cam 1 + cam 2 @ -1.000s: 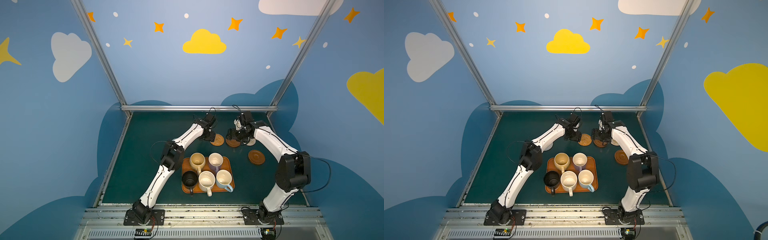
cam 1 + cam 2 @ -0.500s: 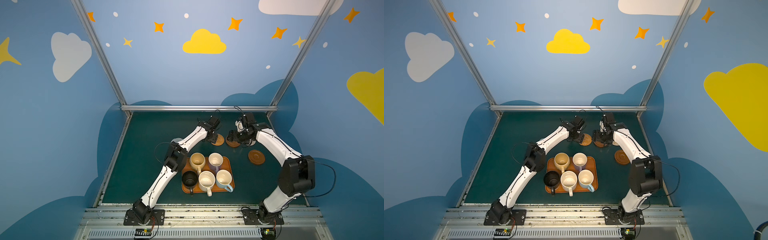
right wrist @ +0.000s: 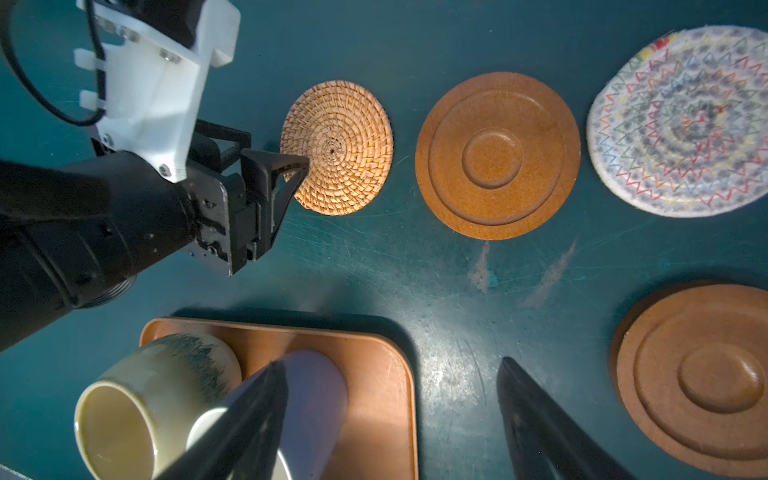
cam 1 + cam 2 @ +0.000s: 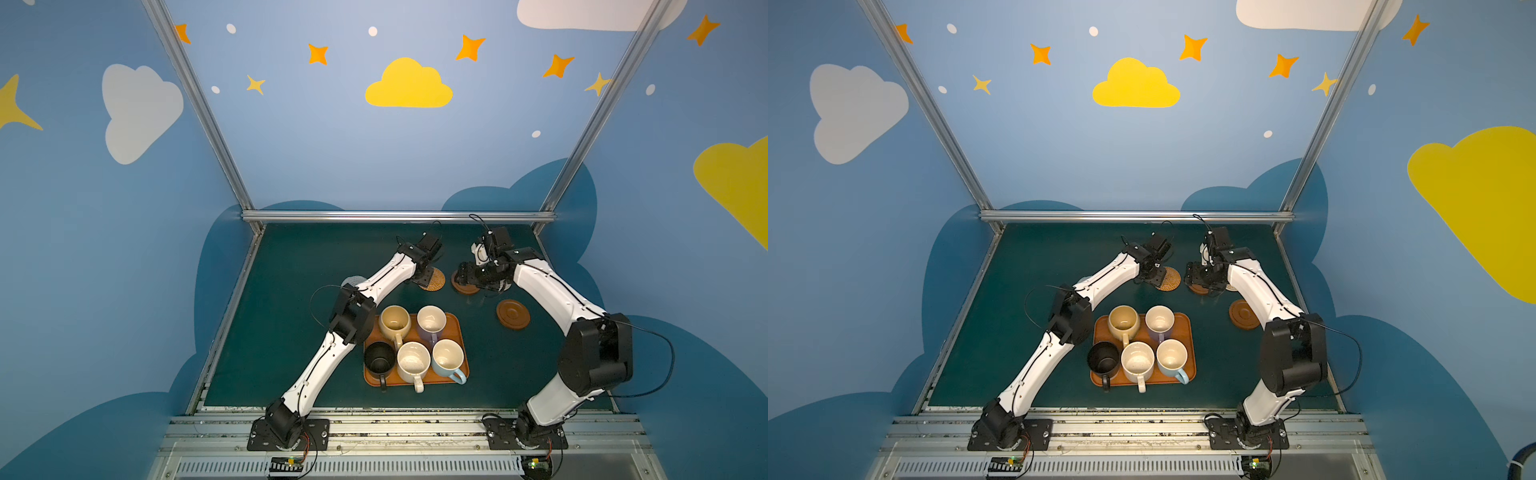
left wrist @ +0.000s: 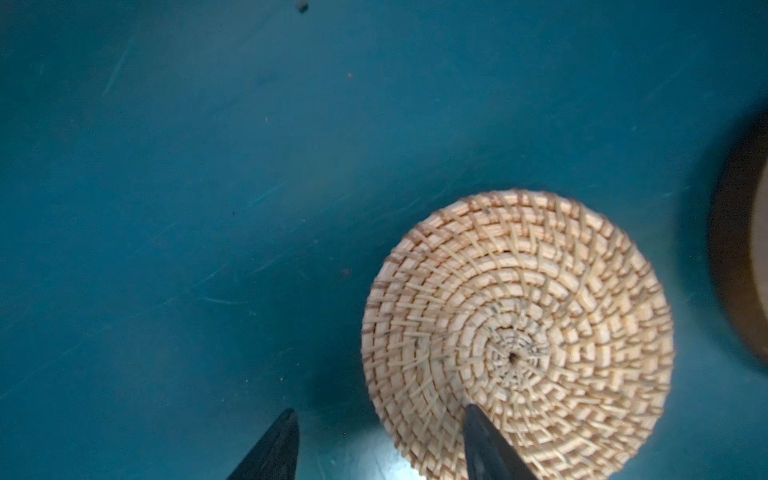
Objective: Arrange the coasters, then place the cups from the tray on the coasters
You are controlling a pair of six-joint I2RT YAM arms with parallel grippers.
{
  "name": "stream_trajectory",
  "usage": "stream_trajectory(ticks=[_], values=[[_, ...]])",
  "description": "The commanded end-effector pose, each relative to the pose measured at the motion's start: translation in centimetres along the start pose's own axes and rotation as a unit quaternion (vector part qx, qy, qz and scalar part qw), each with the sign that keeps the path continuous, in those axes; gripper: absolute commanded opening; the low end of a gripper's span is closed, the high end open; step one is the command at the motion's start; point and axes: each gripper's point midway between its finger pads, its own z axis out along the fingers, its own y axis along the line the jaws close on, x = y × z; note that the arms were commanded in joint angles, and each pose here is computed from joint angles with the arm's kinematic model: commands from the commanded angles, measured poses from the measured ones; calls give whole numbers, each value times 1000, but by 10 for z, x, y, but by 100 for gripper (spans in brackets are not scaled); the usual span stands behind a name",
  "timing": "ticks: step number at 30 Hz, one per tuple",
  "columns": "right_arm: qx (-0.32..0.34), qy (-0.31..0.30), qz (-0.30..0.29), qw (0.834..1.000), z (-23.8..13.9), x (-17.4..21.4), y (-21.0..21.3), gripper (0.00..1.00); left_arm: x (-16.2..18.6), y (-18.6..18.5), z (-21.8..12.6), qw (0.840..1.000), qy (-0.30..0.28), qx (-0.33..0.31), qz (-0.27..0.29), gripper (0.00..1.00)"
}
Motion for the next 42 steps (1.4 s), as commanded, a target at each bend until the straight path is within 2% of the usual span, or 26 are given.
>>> stream_trajectory(ticks=[1, 4, 9, 14, 27, 31, 42], values=[[-7, -12, -4, 1000, -9, 0, 1, 79, 46, 34, 5, 995, 93, -34, -13, 61], [-10, -11, -3, 1000, -8, 1, 2, 79, 51, 47, 2, 994, 103, -24, -38, 61], [-11, -10, -2, 1000, -8, 2, 2, 79, 63, 64, -9, 990, 128, -31, -47, 61], [-20, -6, 0, 1000, -7, 3, 5, 80, 68, 76, -19, 990, 121, -32, -59, 58], [-61, 27, -31, 997, 13, 12, 52, 80, 79, 92, -29, 988, 119, -24, -91, 55], [-71, 48, -50, 995, 22, 15, 71, 76, 79, 101, -31, 987, 110, -14, -114, 56], [-74, 68, -67, 993, 32, 17, 90, 74, 84, 108, -28, 987, 113, -21, -115, 56]])
